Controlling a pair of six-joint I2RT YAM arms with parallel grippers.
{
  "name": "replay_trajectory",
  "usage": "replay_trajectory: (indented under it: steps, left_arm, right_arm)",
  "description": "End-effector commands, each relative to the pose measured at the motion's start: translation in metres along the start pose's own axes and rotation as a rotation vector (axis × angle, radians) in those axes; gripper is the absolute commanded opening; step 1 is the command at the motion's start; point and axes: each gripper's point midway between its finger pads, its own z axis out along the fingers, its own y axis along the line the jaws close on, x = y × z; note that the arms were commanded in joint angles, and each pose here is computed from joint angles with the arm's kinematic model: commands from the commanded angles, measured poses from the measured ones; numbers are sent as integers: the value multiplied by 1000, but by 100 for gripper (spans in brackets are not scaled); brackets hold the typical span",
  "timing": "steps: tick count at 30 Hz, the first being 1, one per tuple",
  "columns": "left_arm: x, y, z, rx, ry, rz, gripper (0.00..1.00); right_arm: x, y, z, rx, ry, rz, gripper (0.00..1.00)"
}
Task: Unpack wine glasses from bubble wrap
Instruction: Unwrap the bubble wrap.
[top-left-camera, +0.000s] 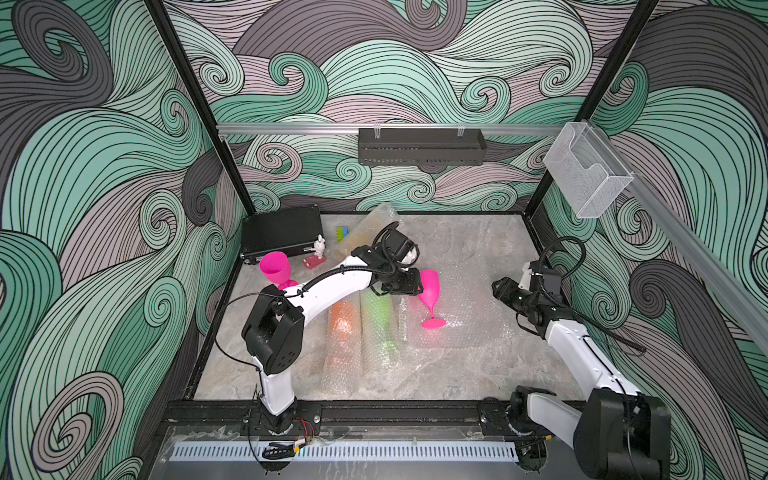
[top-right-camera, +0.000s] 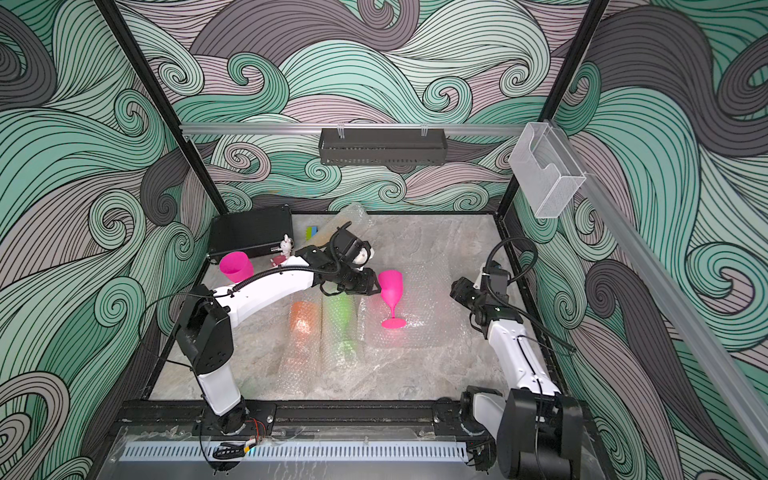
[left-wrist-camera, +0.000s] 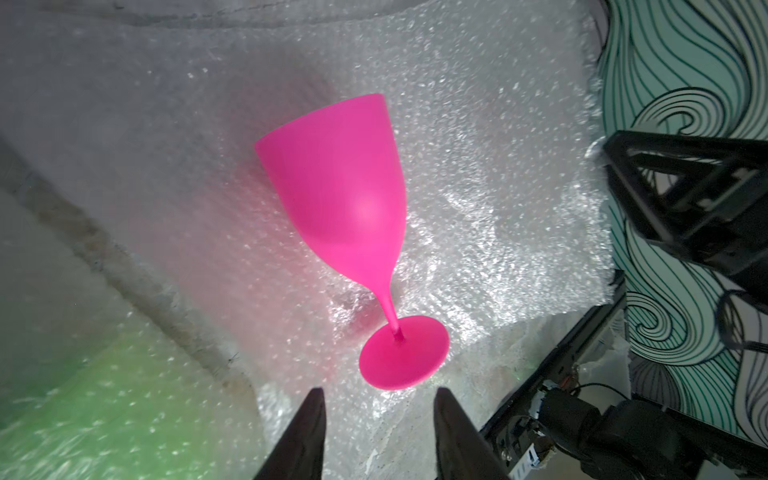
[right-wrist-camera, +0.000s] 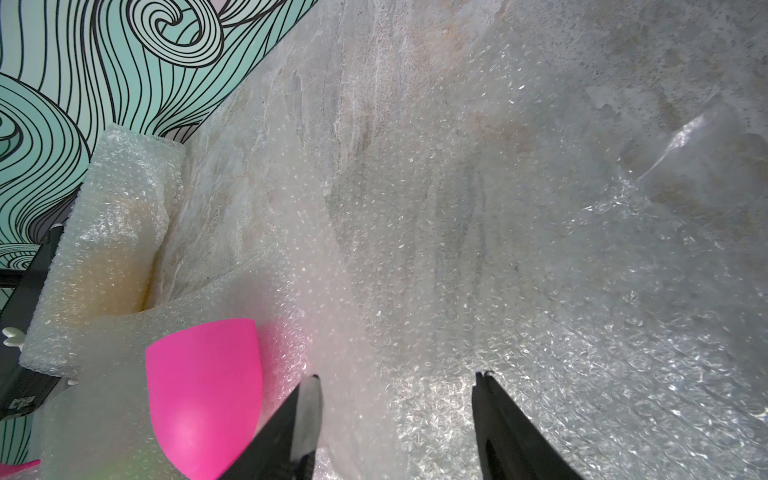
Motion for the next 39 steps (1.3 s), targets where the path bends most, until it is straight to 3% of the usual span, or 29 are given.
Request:
replay_trajectory:
  steps: [1,6,13,20,23,31,39]
  left_arm:
    - [-3,-18,3,68,12,-11,41]
    - [24,19,49,6,101,-83,36]
    - [48,52,89,-62,174,-136,30]
    - [67,76,106,-124,219,-157,28]
    - [75,82,110,-142,243,-168,27]
    - [88,91,114,-153,277,-186,27]
    - [91,92,116,-158,290,-189,27]
  right_arm:
    - [1,-1,3,-7,0,12,62]
    - [1,-2,4,-3,-1,14,62]
    - [1,-6,9,-1,8,35,62]
    - [-10,-16,10,17,-6,73,62]
    - [-17,-25,10,27,-12,111,67]
    - [-37,-50,13,-42,-49,311,71]
    - [-43,-64,14,-92,-62,420,72]
